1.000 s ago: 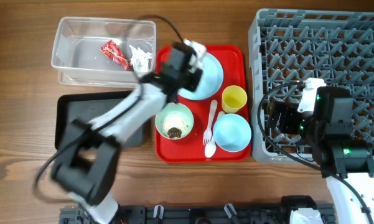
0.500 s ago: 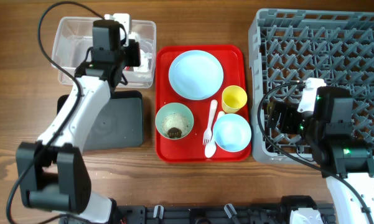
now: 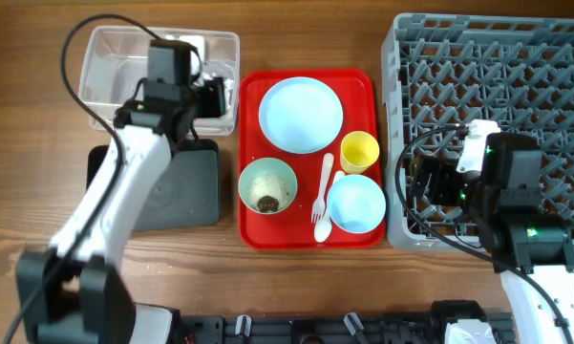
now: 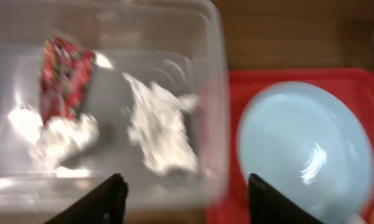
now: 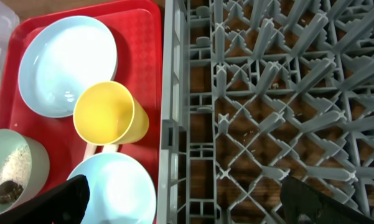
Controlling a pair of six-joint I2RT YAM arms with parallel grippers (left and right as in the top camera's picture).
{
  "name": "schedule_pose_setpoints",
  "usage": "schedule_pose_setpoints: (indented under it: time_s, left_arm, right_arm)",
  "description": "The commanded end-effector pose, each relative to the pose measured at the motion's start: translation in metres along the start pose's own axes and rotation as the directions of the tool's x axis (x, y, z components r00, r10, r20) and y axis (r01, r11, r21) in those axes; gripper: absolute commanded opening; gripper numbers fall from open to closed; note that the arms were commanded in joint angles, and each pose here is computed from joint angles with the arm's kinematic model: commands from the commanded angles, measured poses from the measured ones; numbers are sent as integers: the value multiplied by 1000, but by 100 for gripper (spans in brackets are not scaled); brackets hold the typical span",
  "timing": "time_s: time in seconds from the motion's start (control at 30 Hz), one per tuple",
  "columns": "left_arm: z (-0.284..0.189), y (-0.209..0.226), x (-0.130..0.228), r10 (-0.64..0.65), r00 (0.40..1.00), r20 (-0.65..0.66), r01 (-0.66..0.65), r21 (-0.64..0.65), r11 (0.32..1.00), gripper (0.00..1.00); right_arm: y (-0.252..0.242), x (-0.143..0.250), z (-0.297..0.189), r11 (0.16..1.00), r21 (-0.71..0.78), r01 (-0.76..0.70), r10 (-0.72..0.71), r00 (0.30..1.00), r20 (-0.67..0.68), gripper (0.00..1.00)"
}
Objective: Sort waste into correct bins and load items into the dishwasher rack
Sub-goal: 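Grasp the remaining tissue on the plate and drop it in the bin, then grasp the green bowl with rice using the left gripper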
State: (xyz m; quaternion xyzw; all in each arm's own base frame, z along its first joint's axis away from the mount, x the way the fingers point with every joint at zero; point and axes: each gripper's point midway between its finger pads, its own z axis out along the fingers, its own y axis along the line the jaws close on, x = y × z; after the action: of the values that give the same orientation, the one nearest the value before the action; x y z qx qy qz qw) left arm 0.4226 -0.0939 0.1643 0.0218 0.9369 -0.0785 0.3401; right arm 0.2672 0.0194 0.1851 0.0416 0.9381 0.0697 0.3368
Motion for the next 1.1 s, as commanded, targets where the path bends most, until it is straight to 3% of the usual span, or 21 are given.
schedule_pose_setpoints:
  time_s: [0.0,0.07,0.33,0.6,0.73,0.87,0.97,1.07]
  left_arm:
    - [-23,-51,32,-58,993,-104,67,86,994,72]
    - [-23,-67,53,-62,982,-178,79,89,993,75]
    - [-2,-133,133,-27,924,-382,71,101,992,73]
    - [30,-151,189,-45,858,-512,70,29,997,70]
    - [42,-152,203,-33,842,-538,49,17,999,54]
    - [44,-153,204,-33,843,-537,50,17,999,17]
    - [44,-153,204,-33,843,-537,50,17,999,7]
    - [44,-152,204,-33,842,-538,50,17,999,4]
  right_arm:
    - [1,-9,-5,1000,4,6,-6,1000,23,100]
    - [1,-9,-5,1000,4,6,-6,1000,23,100]
    - [1,-9,-5,1000,3,6,-6,1000,22,100]
    - [1,-7,-5,1000,4,5,-5,1000,16,100]
    - [1,-7,-5,1000,4,5,-5,1000,16,100]
    - [1,-7,-5,1000,4,5,-5,1000,16,100]
    - [1,-7,-5,1000,4,5,-6,1000,16,100]
    - [1,-7,-5,1000,4,5,-6,1000,16,100]
